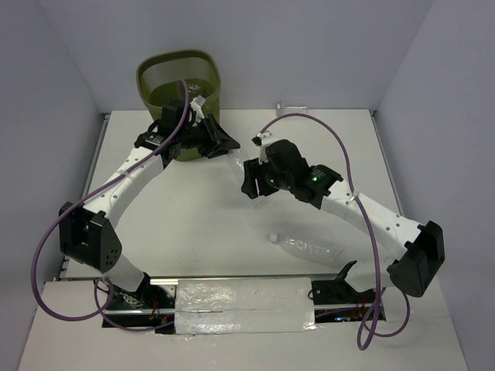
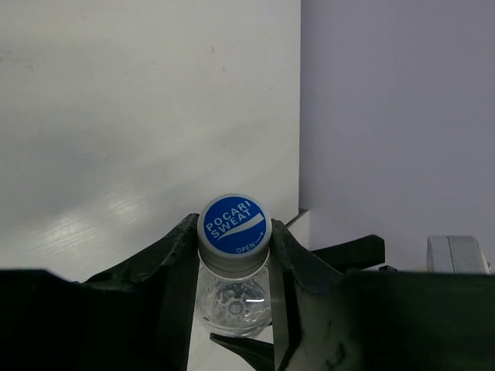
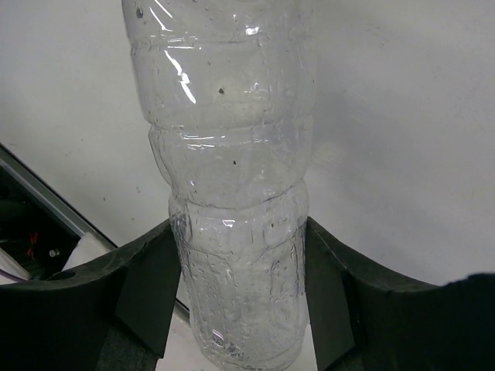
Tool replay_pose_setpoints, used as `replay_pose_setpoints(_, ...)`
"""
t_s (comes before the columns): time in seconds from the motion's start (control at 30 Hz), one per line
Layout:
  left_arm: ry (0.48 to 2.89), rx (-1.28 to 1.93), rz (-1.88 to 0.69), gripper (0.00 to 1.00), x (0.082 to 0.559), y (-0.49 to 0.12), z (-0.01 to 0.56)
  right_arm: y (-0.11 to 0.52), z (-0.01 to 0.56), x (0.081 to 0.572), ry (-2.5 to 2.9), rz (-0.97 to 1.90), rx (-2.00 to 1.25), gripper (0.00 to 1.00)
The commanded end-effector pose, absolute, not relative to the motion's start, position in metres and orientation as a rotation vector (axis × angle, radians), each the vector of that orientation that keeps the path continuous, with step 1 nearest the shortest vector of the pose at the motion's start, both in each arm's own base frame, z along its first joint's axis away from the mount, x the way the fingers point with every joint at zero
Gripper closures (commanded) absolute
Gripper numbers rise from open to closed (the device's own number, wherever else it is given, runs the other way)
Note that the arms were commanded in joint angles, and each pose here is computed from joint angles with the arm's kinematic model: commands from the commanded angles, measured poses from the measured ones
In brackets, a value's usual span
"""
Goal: Put the plastic bottles in the bin
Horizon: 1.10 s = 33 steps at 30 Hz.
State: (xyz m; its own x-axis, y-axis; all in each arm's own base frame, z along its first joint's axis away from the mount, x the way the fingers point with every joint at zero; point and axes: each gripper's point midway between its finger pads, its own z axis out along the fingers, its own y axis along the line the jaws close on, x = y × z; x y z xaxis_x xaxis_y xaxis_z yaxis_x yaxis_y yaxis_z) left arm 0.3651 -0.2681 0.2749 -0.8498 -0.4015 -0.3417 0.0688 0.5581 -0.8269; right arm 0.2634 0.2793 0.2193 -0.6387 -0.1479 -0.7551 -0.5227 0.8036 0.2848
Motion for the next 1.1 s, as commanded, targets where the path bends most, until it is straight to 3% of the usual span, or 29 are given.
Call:
replay_pose_setpoints(0.0, 2.259, -0.198, -1.162, 0.77, 0.372, -0.265, 0.284, 0.274, 0.235, 0.261, 2.175, 0.640, -0.474, 0.31)
replay_pose_setpoints(0.03, 2.261, -0.193, -1.136, 0.83, 0.372, -0.262, 0.284, 0.273, 0.237, 0.261, 2.173, 0.636, -0.471, 0.24)
replay_pose_setpoints(0.07, 2.266, -0.160, -1.092, 0.93, 0.372, -0.258, 0.288, 0.272, 0.241, 0.259, 2.172, 0.634, -0.477, 0.09)
replay_pose_setpoints(0.13, 2.255, -0.149, -0.966, 1.00, 0.382, -0.246, 0.291, 0.260, 0.246, 0.266, 2.160, 0.552, -0.456, 0.00)
replay_pose_setpoints(0.33, 2.118, -0.037, -0.566, 1.00, 0.418, -0.202, 0.358, 0.219, 0.316, 0.253, 2.061, 0.448, -0.446, 0.00)
replay_pose_setpoints(0.5, 1.761, -0.005, -0.420, 1.00, 0.439, -0.175, 0.484, 0.159, 0.367, 0.241, 1.935, 0.331, -0.230, 0.00)
replay_pose_setpoints(0.6, 1.588, -0.033, -0.355, 1.00, 0.439, -0.157, 0.532, 0.132, 0.380, 0.236, 1.888, 0.288, -0.112, 0.00)
replay_pose_setpoints(0.8, 1.306, -0.171, -0.171, 1.00, 0.420, -0.100, 0.603, 0.109, 0.370, 0.232, 1.874, 0.249, 0.032, 0.00)
replay_pose_setpoints(1.07, 1.260, -0.237, 0.013, 1.00, 0.461, -0.070, 0.595, 0.119, 0.295, 0.218, 2.090, 0.242, 0.020, 0.00)
